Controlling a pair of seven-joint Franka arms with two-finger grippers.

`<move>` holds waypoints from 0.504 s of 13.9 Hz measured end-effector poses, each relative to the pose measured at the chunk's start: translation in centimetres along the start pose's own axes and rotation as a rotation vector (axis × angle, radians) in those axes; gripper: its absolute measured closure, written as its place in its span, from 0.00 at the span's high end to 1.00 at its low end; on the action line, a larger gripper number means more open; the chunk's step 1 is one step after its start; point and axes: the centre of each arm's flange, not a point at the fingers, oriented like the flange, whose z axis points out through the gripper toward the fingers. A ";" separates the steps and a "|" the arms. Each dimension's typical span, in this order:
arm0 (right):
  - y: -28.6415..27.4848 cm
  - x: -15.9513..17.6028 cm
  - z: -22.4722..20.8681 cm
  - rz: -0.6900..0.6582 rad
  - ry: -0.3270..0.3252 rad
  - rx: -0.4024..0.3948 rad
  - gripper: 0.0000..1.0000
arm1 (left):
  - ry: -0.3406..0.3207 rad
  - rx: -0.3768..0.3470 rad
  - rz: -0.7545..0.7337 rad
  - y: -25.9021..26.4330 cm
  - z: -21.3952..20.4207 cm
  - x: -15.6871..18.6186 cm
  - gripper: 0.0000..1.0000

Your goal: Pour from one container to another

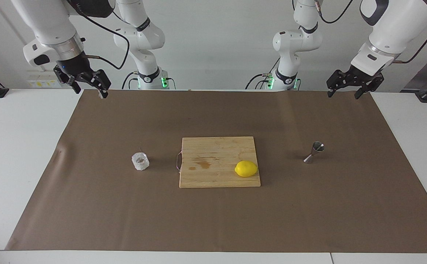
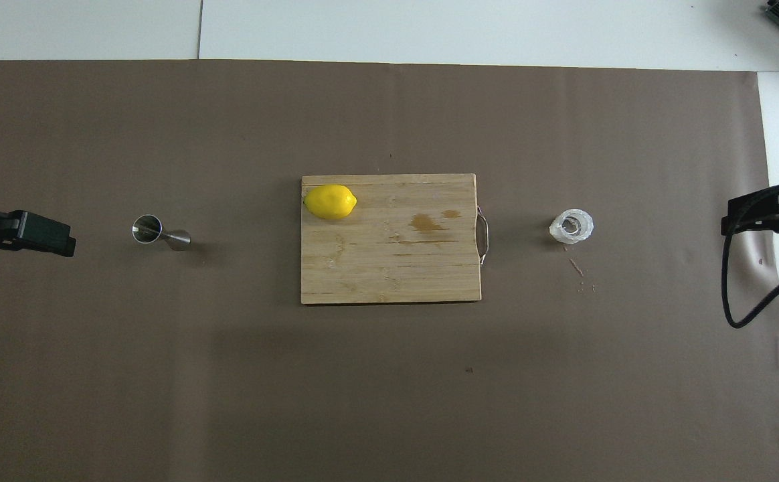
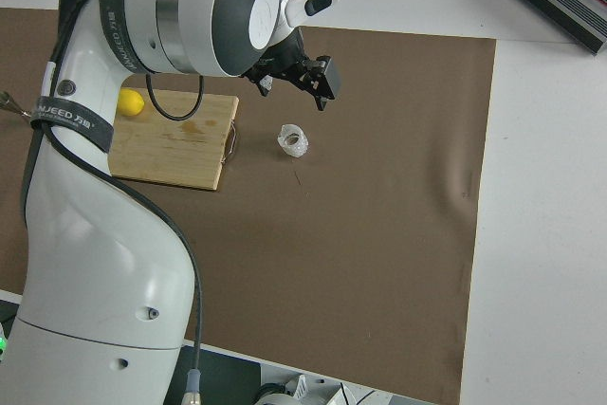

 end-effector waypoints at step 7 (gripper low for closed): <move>0.0 0.0 0.0 0.000 0.000 0.000 1.00 | -0.067 -0.038 -0.163 -3.7 8.1 6.5 1.00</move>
